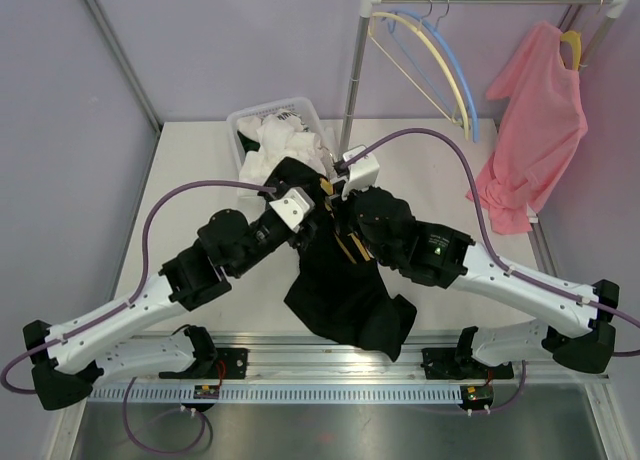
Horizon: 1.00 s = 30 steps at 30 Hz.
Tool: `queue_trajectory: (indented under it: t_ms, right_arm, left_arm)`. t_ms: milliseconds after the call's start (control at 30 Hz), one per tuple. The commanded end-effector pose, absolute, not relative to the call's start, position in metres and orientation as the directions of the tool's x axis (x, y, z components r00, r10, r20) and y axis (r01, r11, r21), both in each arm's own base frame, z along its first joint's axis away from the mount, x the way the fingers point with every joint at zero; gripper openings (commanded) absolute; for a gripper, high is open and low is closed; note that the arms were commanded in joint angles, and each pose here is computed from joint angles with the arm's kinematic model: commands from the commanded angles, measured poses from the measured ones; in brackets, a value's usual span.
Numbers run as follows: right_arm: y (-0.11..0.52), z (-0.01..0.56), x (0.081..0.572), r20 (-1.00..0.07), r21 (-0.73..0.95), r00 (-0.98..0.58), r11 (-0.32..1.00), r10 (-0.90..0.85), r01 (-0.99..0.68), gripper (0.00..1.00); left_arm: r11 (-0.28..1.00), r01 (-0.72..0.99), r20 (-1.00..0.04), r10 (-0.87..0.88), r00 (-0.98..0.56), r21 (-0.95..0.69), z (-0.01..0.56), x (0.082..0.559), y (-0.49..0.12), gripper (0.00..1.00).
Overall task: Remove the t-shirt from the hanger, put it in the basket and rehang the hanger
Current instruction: Remove the tshirt from the hanger
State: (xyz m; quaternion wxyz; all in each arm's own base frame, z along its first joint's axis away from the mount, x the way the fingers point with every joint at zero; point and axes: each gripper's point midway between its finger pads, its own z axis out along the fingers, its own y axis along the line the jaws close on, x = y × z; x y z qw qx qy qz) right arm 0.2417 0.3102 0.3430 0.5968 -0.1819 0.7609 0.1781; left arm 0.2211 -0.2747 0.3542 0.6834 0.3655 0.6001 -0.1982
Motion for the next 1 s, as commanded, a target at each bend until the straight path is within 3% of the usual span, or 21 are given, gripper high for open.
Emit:
queue_trajectory:
  t_ms: [0, 167, 300, 533, 967]
  right_arm:
    - [0.301, 0.393, 0.246, -0.986, 0.153, -0.123, 0.881, 0.108, -0.448, 0.0]
    - [0.303, 0.395, 0.25, -0.987, 0.152, -0.114, 0.887, 0.114, -0.436, 0.0]
    - [0.308, 0.395, 0.252, -0.988, 0.142, -0.115, 0.889, 0.102, -0.435, 0.0]
    - [0.313, 0.395, 0.254, -0.988, 0.14, -0.117, 0.888, 0.098, -0.439, 0.0]
    - [0.324, 0.395, 0.257, -0.987, 0.153, -0.116, 0.881, 0.113, -0.448, 0.0]
  left_arm:
    - [0.617, 0.74, -0.961, 0.117, 0.251, 0.268, 0.379, 0.206, -0.273, 0.68]
    - [0.57, 0.771, -0.955, 0.09, 0.283, 0.282, 0.383, 0.191, -0.268, 0.69]
    - [0.389, 0.817, -0.902, 0.105, 0.419, 0.425, 0.365, 0.159, -0.275, 0.7]
    - [0.199, 0.856, -0.878, 0.081, 0.471, 0.477, 0.326, 0.129, -0.285, 0.7]
    - [0.205, 0.874, -0.896, 0.038, 0.443, 0.441, 0.319, 0.137, -0.311, 0.69]
